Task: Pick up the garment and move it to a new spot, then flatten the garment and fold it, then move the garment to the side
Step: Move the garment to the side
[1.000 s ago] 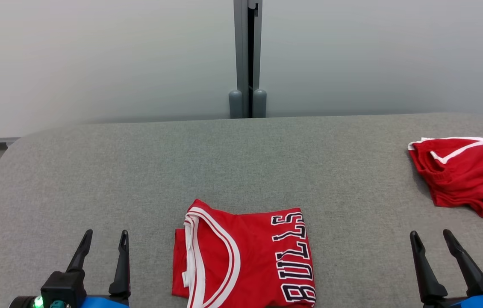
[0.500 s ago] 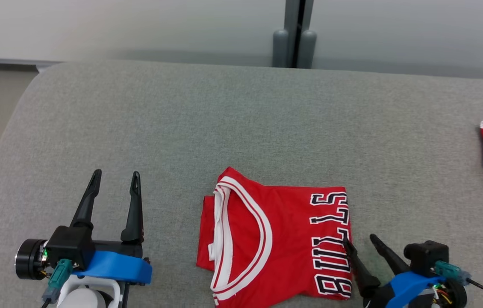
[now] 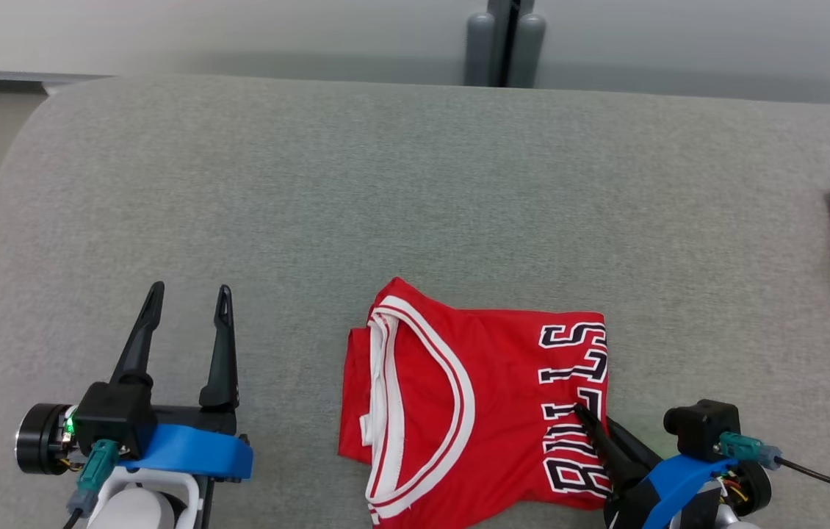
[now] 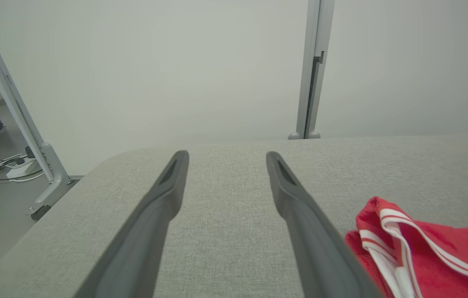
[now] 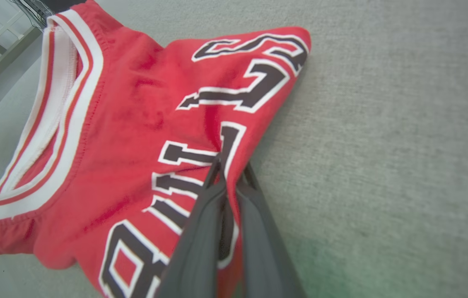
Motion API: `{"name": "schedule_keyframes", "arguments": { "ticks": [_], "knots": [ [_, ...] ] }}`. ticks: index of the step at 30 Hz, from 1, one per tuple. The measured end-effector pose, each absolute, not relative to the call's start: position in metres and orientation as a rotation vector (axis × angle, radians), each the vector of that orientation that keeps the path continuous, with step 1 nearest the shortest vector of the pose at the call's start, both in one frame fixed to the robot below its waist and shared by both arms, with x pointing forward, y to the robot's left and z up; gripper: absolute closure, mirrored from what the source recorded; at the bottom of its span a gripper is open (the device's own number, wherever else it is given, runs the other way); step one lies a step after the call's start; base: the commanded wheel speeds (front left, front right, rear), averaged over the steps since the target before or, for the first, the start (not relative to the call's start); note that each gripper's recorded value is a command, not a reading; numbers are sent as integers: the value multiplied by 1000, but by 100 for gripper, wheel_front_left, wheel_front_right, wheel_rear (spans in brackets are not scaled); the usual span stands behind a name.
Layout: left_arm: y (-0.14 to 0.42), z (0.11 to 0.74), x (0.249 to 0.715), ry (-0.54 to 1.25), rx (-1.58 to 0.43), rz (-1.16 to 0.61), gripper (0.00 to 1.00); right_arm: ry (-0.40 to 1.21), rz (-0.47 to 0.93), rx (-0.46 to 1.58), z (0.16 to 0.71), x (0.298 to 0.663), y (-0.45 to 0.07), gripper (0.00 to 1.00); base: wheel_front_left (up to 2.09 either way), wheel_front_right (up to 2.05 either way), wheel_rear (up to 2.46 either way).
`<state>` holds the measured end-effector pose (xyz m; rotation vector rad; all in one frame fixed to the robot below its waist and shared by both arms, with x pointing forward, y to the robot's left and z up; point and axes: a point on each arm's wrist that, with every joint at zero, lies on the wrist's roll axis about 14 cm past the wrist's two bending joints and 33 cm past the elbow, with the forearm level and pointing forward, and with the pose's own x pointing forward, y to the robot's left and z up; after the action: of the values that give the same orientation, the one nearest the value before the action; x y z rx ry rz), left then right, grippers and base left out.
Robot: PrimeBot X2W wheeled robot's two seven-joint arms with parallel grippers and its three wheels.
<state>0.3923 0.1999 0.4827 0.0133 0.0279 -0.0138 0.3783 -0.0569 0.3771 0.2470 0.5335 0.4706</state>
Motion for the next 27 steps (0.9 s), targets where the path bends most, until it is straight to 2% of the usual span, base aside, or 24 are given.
{"name": "schedule_keyframes", "arguments": {
  "ticks": [4,16,20,27],
  "knots": [
    [180,478,401,31,14,-81,0,492,401,244,385,378,-86,100,0,0,0],
    [94,486,438,-15,-33,-327,0,399,76,212,405,369,-204,100,0,0,0],
    [77,486,450,-24,-46,-374,0,356,36,180,417,396,-226,100,0,0,0],
    [62,471,467,-3,-45,-428,0,250,-12,105,449,470,-264,100,0,0,0]
  ]
}}
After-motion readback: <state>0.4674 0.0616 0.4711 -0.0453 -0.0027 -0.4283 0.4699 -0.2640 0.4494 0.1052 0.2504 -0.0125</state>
